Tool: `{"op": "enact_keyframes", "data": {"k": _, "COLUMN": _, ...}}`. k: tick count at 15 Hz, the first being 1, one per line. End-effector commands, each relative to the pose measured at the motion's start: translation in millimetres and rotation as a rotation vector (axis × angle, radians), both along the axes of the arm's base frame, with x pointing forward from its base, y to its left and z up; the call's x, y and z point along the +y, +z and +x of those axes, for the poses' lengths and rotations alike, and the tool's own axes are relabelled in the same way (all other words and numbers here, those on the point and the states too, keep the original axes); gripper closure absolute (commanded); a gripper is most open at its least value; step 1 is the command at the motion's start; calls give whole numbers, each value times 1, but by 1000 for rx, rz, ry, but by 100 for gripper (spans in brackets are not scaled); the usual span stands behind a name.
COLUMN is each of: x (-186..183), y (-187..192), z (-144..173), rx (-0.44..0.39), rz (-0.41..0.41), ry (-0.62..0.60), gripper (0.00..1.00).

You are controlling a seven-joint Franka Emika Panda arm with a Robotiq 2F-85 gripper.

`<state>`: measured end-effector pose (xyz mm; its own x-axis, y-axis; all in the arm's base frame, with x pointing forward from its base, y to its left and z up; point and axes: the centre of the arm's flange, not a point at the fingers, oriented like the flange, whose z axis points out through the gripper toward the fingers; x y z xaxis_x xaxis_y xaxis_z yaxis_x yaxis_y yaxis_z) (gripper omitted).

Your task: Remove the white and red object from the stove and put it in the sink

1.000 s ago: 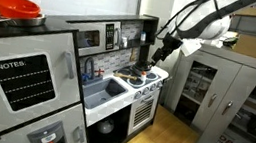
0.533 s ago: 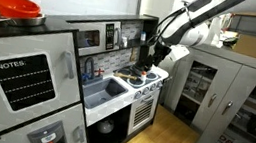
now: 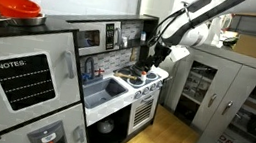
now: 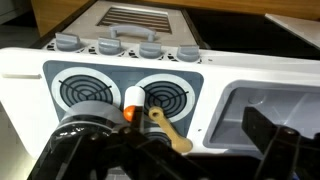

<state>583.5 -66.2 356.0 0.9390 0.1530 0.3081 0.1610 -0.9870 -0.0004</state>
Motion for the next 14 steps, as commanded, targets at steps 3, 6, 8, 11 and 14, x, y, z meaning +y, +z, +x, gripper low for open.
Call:
{"op": "enact_keyframes", "data": {"k": 3, "x": -57, "y": -48, "z": 19, "rx": 24, "rz": 78, "ry": -73, "gripper": 0}}
{"op": "enact_keyframes", "data": {"k": 6, "x": -79, "y": -67, "z": 33, "rx": 29, "rz": 85, "ry": -116, "gripper": 0}}
{"op": "enact_keyframes", "data": {"k": 8, "x": -81, "y": -72, "z": 45, "rx": 27, "rz": 89, "ry": -118, "gripper": 0}}
{"op": "enact_keyframes", "data": {"k": 11, "x": -77, "y": -80, "z": 62, "rx": 25, "rz": 102, "ry": -120, "gripper": 0}}
{"op": "enact_keyframes", "data": {"k": 14, "x": -69, "y": -88, "z": 76, "rx": 25, "rz": 110, "ry": -116, "gripper": 0}}
